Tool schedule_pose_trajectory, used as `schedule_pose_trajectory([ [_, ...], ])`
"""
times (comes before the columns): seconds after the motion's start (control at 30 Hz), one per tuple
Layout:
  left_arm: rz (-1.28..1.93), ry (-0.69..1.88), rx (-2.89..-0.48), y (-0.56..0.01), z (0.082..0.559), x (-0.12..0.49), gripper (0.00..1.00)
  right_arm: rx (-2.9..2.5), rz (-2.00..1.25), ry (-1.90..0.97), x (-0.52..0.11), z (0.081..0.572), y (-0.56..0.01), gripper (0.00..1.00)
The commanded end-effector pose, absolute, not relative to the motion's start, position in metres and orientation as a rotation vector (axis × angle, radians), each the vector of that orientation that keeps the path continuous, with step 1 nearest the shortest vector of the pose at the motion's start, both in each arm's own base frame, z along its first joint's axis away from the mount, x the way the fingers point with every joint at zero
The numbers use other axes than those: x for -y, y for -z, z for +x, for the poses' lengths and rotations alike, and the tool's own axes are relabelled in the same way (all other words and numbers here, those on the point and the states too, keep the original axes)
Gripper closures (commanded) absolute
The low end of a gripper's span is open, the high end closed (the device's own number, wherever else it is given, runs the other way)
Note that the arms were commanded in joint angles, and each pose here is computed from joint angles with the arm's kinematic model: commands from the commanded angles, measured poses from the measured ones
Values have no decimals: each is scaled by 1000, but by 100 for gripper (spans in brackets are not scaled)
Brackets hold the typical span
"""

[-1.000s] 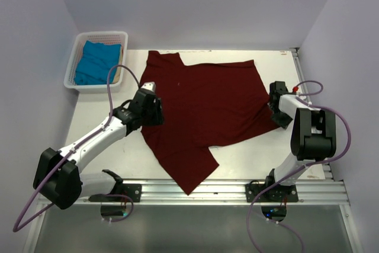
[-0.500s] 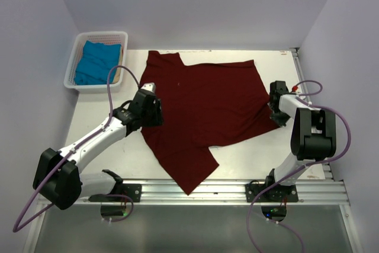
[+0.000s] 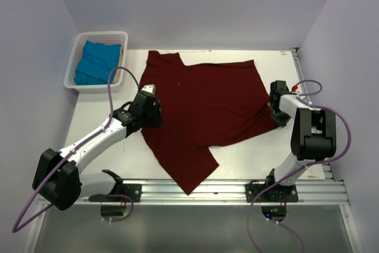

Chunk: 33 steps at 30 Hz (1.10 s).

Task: Fold and stack the t-shirts
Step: Flatten the tshirt out

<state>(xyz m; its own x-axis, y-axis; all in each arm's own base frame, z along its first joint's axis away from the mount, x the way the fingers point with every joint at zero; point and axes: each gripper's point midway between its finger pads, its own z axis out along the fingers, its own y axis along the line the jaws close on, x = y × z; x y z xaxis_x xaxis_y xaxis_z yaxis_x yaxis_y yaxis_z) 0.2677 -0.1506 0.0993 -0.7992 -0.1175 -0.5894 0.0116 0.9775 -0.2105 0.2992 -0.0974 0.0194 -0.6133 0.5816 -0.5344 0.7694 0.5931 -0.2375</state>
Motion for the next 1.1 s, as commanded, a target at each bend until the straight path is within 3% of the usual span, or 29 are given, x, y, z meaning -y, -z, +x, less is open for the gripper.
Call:
schedule_pose_trajectory([
  [0.0, -61, 264, -2453, -106, 270, 150, 46, -2425, 1102, 610, 96, 301, -18, 70],
  [0.17, -57, 254, -2456, -103, 270, 149, 46, -2475, 1135, 562, 91, 304, -6, 68],
  [0.33, -57, 251, -2459, -101, 268, 147, 46, -2520, 1196, 497, 87, 310, 8, 74],
  [0.73, -58, 245, -2454, -104, 265, 144, 48, -2537, 1215, 376, 74, 319, 14, 100],
  [0.87, 47, 317, -2483, -101, 257, 155, 59, -2513, 1194, 350, 73, 317, 1, 100],
  [1.07, 290, 289, -2602, -74, 224, 181, 60, -2493, 1175, 316, 71, 318, -4, 100],
])
